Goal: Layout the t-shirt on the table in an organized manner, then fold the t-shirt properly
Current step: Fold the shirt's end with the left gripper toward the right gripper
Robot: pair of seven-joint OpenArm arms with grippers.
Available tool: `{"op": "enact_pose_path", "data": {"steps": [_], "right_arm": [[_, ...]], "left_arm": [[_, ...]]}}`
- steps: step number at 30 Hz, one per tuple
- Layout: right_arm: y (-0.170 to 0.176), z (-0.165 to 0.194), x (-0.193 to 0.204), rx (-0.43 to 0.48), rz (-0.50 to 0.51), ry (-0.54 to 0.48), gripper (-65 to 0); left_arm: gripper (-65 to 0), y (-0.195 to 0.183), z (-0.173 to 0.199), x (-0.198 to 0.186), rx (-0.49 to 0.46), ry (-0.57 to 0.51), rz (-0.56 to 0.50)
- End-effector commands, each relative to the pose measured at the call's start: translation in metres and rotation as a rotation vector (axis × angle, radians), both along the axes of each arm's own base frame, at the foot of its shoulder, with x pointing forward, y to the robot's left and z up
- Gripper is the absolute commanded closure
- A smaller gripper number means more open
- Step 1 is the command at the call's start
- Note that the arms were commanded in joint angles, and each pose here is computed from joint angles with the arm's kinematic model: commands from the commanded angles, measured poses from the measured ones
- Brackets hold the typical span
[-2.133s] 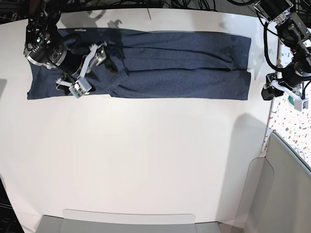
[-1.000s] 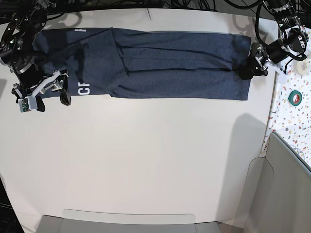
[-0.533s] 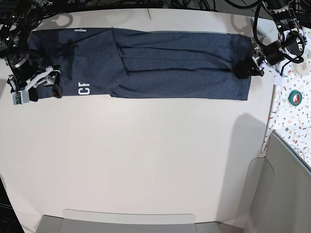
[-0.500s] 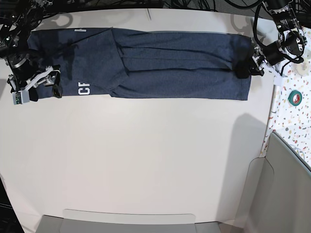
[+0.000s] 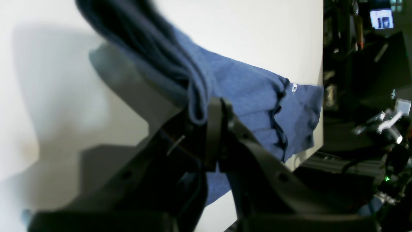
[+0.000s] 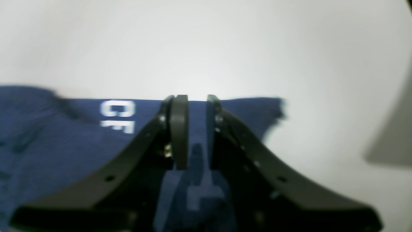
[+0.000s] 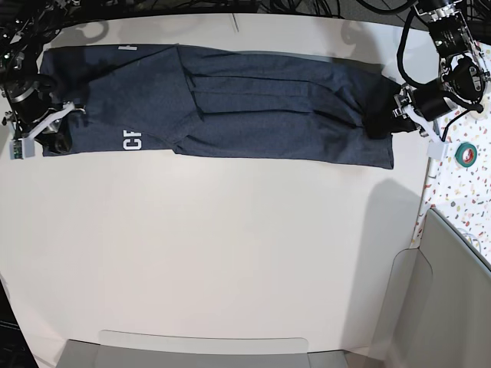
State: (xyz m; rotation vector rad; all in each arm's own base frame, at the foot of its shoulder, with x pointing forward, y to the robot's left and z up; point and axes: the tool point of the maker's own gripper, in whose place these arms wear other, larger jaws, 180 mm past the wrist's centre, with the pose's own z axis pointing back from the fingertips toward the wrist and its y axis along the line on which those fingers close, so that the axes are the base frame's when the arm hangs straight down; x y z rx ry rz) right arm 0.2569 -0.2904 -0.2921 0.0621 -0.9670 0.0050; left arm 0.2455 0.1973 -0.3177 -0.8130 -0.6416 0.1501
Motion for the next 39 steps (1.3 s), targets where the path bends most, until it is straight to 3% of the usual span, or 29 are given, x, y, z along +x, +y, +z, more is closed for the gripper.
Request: {"op": "enact_pose_path", "data": {"steps": [1,4,9,15,20,30,39], "right_arm": [[-0.015,0.01,0.001,-0.008,-0.034,-0.039,-5.7],[-0.049,0.007,-0.013,-0.008,-0.132,-0.026,-2.5],[-0.104,0.005,-0.04,-0.033,-0.256,0.013,-1.5],[-0.141,0.008,-0.069,-0.045,-0.365,0.027,-1.5],[-0.145,0.006,-0.079,-0.05,-0.384,0.041,-1.5],[-0.144,0.005,-0.078,-0.046,-0.382,0.044,-1.4],[-0.139,-0.001,-0.079,-0.03,-0.382,0.05,-1.4]], "left_arm": [[0.0,-0.011,0.016,0.006,0.0,-0.054,-0.045],[0.0,-0.035,0.015,0.002,0.02,-0.053,-0.128],[0.0,-0.091,0.004,-0.006,-0.044,-0.024,-0.265],[0.0,-0.163,0.011,0.004,-0.033,-0.075,-0.479],[0.0,-0.205,0.019,0.011,0.011,-0.131,-0.604],[0.0,-0.26,0.016,-0.002,0.07,-0.164,-0.74],[0.0,-0.276,0.015,-0.014,0.059,-0.172,-0.791]]}}
